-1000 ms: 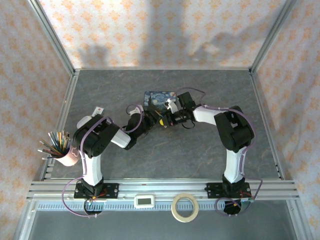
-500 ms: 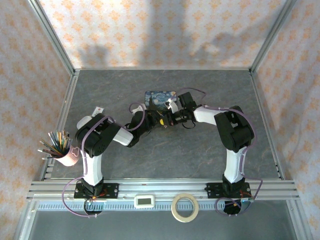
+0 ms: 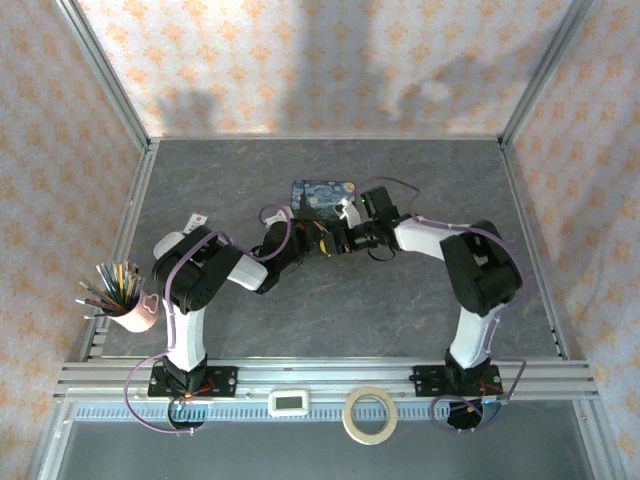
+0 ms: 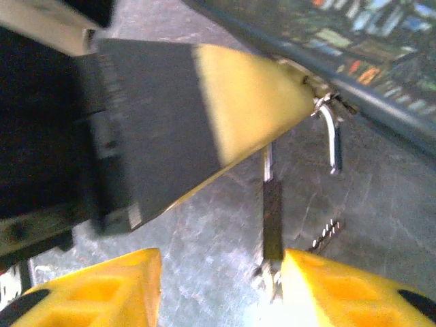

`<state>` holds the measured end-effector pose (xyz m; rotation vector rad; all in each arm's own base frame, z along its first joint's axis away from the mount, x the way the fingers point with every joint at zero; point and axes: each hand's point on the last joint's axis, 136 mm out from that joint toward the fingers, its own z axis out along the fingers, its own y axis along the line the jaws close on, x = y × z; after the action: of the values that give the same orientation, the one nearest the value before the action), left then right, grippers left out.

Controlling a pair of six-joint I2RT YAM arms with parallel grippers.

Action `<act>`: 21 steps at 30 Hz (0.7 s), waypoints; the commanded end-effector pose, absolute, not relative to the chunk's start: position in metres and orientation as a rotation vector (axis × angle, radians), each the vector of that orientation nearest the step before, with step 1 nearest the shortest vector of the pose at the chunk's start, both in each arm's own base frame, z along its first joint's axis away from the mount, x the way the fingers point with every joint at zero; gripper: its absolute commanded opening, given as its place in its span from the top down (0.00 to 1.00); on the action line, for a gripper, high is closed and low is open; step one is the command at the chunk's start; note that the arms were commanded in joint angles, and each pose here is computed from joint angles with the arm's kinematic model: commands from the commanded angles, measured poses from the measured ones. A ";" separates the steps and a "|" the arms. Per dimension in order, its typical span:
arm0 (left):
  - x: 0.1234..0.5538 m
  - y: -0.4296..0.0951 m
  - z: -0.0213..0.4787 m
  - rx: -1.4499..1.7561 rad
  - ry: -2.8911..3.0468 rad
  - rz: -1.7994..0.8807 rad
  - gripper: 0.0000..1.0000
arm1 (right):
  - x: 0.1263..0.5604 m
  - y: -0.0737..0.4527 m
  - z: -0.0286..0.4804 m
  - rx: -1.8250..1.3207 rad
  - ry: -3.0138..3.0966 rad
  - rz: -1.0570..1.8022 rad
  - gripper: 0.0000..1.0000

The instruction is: Unlock the padlock with the key

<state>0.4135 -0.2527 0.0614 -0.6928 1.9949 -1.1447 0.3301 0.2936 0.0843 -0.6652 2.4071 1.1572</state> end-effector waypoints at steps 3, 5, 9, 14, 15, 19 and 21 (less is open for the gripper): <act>0.409 -0.245 0.046 -0.685 2.025 -1.087 1.00 | 0.357 0.267 0.136 -0.422 2.322 1.006 0.40; 0.409 -0.245 0.048 -0.684 2.021 -1.088 1.00 | 0.376 0.247 0.140 -0.248 2.324 0.891 0.31; 0.411 -0.244 0.050 -0.686 2.009 -1.089 1.00 | 0.413 0.213 0.142 0.038 2.282 0.711 0.22; 0.411 -0.245 0.051 -0.690 2.004 -1.098 1.00 | 0.442 0.221 0.133 0.119 2.258 0.729 0.19; 0.411 -0.244 0.052 -0.693 2.001 -1.098 1.00 | 0.445 0.226 0.131 0.121 2.253 0.767 0.20; 0.411 -0.242 0.054 -0.701 1.988 -1.096 1.00 | 0.451 0.239 0.126 0.136 2.224 0.871 0.21; 0.410 -0.241 0.054 -0.707 1.981 -1.097 1.00 | 0.454 0.243 0.115 0.151 2.239 0.891 0.22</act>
<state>0.4122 -0.2503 0.0619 -0.6868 1.9806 -1.1418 0.4376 0.2319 0.1001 0.1151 2.3197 0.8130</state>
